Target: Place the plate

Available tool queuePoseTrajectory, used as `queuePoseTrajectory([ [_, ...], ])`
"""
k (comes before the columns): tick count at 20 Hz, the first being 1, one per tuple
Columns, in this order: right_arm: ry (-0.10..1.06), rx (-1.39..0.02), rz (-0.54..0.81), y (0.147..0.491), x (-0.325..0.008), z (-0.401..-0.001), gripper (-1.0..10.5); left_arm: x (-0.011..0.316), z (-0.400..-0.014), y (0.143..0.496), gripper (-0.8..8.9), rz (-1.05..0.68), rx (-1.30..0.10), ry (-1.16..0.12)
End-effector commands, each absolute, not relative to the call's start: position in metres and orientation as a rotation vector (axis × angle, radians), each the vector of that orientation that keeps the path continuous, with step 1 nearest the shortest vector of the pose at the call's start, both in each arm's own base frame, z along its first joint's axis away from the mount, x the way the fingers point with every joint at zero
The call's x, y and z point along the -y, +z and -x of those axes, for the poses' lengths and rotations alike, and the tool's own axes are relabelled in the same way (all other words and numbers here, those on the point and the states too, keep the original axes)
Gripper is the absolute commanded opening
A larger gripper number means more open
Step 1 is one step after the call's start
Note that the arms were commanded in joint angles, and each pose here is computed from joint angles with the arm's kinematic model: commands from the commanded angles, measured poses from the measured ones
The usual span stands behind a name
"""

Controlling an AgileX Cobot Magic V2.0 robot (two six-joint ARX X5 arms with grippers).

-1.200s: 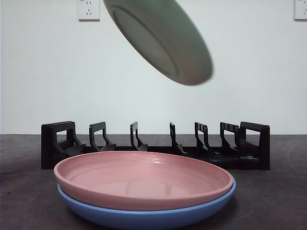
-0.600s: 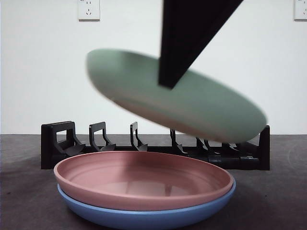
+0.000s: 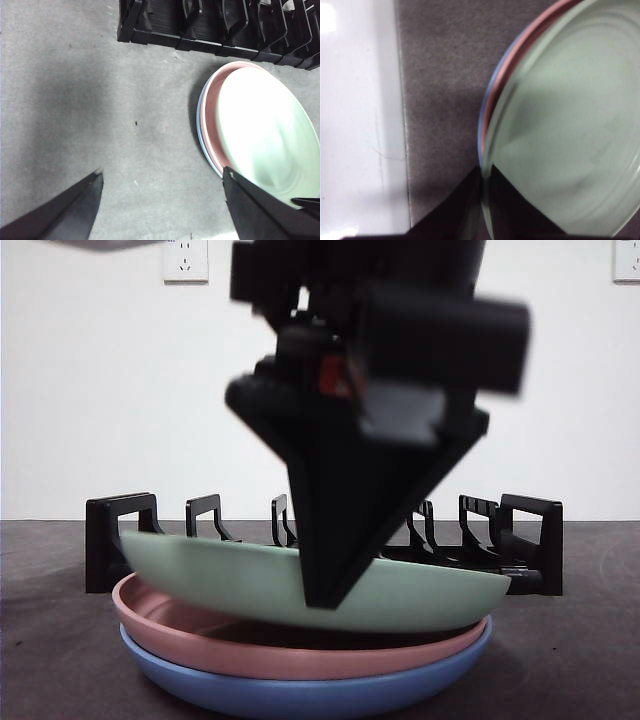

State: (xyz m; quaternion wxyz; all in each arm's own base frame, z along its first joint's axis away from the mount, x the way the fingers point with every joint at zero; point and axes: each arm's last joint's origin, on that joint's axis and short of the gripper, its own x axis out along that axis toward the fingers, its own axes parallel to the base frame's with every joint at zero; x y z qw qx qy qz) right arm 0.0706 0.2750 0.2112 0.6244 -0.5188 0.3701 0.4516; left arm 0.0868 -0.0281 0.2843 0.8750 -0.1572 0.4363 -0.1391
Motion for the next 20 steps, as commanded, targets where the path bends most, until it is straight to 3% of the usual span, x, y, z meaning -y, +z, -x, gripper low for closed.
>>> queuePoseTrajectory([
  [1, 1.075, -0.846, 1.213, 0.207, -0.281, -0.068, 0.1, 0.028, -0.088, 0.289, 3.72, 0.32, -0.887, -0.295],
  [6, 1.087, -0.843, 1.229, 0.206, -0.281, -0.068, 0.3, 0.028, -0.088, 0.289, 3.72, 0.317, -0.886, -0.296],
  [9, 1.085, -0.853, 1.238, 0.206, -0.28, -0.068, 1.4, 0.028, -0.088, 0.289, 3.72, 0.318, -0.887, -0.296],
  [13, 1.058, -0.88, 1.201, 0.211, -0.281, -0.068, 2.0, 0.028, -0.088, 0.289, 3.72, 0.318, -0.887, -0.296],
  [17, 1.049, -0.833, 1.086, 0.238, -0.275, -0.069, 2.5, 0.028, -0.088, 0.29, 3.72, 0.318, -0.879, -0.298],
  [20, 1.018, -0.714, 0.905, 0.274, -0.254, -0.084, 2.5, 0.029, -0.09, 0.292, 3.72, 0.32, -0.852, -0.304],
])
